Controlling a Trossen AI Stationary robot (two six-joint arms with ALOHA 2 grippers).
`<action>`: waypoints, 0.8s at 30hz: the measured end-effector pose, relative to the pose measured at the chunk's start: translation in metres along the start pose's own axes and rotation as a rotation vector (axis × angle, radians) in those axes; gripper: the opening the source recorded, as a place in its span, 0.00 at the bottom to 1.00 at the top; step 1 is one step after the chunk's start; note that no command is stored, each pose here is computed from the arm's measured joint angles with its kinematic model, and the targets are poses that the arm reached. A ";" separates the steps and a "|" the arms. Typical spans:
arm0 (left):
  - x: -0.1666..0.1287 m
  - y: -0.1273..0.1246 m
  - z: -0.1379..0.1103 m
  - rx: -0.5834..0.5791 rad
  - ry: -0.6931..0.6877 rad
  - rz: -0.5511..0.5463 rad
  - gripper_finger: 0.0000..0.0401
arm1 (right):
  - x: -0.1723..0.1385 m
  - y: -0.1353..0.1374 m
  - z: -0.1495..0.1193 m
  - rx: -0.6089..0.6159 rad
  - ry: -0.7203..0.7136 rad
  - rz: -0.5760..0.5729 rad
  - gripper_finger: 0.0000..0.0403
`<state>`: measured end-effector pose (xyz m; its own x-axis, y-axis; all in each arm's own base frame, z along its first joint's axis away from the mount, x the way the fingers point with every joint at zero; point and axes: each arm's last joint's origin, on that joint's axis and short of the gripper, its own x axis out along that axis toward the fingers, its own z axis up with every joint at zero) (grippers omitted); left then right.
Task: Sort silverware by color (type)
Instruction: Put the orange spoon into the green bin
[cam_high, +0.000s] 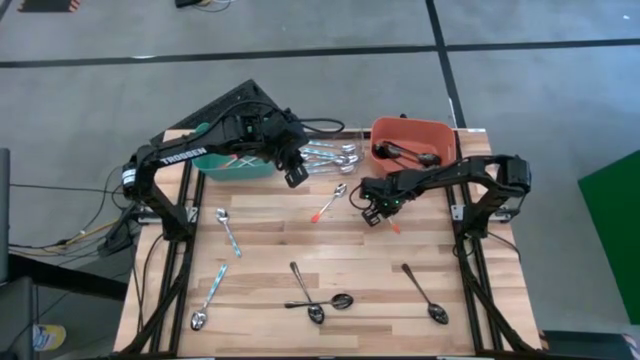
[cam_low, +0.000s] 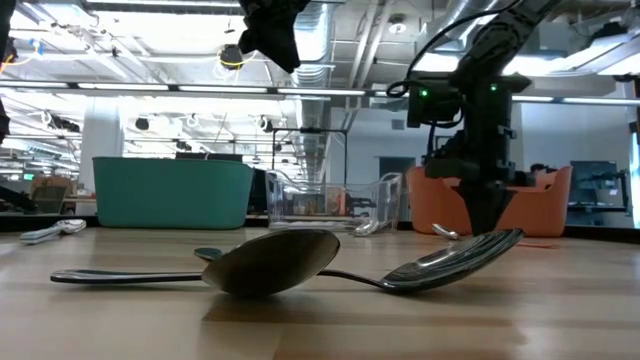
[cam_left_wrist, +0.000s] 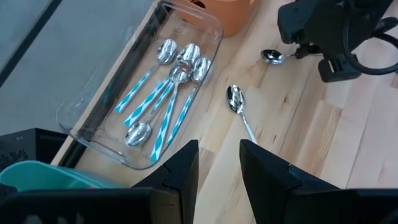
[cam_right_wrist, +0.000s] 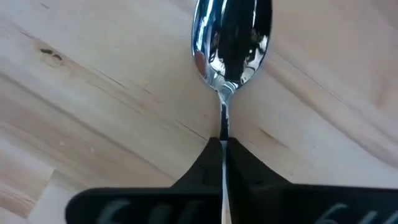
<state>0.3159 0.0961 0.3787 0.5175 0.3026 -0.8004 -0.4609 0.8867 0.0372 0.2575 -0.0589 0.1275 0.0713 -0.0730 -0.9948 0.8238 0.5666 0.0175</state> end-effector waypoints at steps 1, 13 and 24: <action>0.000 0.000 0.000 0.000 0.004 0.001 0.26 | 0.002 0.002 -0.001 -0.009 0.008 -0.006 0.03; 0.000 0.003 -0.002 0.011 0.012 0.088 0.26 | -0.056 0.009 -0.013 -0.076 -0.139 0.181 0.02; 0.007 0.001 0.000 0.075 0.023 0.072 0.31 | -0.132 -0.003 -0.031 -0.088 -0.455 0.435 0.02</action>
<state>0.3189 0.0986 0.3728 0.4680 0.3593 -0.8074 -0.4408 0.8868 0.1391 0.2277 -0.0256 0.2560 0.6369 -0.1510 -0.7560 0.6175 0.6870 0.3830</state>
